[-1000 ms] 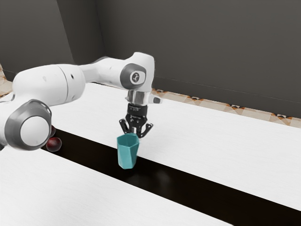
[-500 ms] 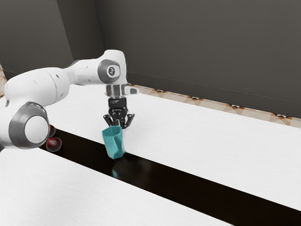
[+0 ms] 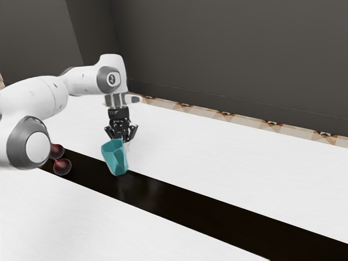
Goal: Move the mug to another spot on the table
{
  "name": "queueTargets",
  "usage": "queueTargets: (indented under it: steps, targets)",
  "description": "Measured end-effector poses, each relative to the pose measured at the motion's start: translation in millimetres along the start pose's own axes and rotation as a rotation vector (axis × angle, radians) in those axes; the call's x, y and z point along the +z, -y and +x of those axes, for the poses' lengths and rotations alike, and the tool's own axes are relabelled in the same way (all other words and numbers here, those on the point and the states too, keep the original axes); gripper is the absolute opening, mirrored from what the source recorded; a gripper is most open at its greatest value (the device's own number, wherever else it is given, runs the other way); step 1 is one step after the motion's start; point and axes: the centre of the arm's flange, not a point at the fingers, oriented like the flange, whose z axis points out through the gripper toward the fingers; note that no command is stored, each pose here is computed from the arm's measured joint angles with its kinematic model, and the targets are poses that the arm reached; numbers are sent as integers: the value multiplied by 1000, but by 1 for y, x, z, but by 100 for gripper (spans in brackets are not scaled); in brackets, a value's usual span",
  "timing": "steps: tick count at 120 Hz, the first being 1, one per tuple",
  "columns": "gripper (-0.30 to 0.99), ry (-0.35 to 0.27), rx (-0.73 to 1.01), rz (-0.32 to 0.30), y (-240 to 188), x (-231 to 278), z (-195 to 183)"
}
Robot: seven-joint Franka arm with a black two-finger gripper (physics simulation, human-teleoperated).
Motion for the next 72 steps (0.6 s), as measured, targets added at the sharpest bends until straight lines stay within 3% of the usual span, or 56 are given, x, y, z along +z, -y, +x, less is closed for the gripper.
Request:
queueTargets:
  steps: [24,48,72]
  targets:
    - [-4,-60,10,5,19,4,-16]
    - [-4,-175,9,19,34,-1,-33]
    - [-4,-277,0,72,48,-6,-40]
